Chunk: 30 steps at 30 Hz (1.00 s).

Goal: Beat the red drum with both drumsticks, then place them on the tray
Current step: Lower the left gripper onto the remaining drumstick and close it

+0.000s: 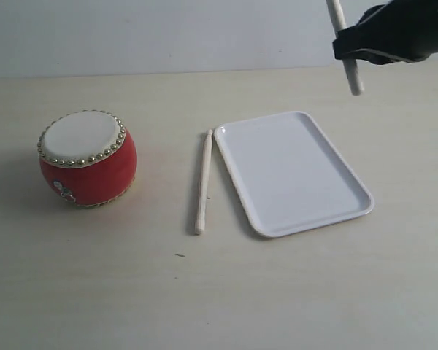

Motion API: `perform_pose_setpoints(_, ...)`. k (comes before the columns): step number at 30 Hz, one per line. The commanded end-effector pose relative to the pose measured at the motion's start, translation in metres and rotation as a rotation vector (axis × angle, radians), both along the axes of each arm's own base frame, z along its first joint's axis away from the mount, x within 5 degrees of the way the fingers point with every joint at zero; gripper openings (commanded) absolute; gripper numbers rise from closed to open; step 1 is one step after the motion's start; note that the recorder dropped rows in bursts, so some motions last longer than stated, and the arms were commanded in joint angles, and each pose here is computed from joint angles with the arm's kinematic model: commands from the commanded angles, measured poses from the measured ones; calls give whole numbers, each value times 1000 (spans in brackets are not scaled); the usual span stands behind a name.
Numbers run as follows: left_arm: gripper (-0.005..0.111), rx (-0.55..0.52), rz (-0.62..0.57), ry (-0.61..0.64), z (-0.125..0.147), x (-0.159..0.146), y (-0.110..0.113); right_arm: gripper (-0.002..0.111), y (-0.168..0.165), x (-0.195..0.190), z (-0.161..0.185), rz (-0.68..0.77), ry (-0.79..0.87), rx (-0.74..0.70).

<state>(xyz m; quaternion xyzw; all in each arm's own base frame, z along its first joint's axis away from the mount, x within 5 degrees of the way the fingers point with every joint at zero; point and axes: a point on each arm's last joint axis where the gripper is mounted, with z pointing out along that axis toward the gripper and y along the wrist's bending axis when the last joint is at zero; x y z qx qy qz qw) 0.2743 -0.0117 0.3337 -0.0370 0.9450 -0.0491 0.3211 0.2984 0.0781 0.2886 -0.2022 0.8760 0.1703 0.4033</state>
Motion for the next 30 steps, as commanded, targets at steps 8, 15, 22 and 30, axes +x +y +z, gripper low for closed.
perform_pose_setpoints(8, 0, 129, -526, 280, -53, 0, -184, 0, -19, 3, -7, -180, 49, -117)
perform_pose_setpoints(15, 0, 184, -575, 411, -66, 25, -254, 0, -19, 2, -8, -175, 59, -117)
perform_pose_setpoints(22, 23, 174, -440, 522, -121, 58, -284, 0, -19, 2, -8, -176, 66, -112)
perform_pose_setpoints(30, 47, 151, -432, 576, -137, 48, -297, 0, -18, 2, -8, -176, 69, -111)
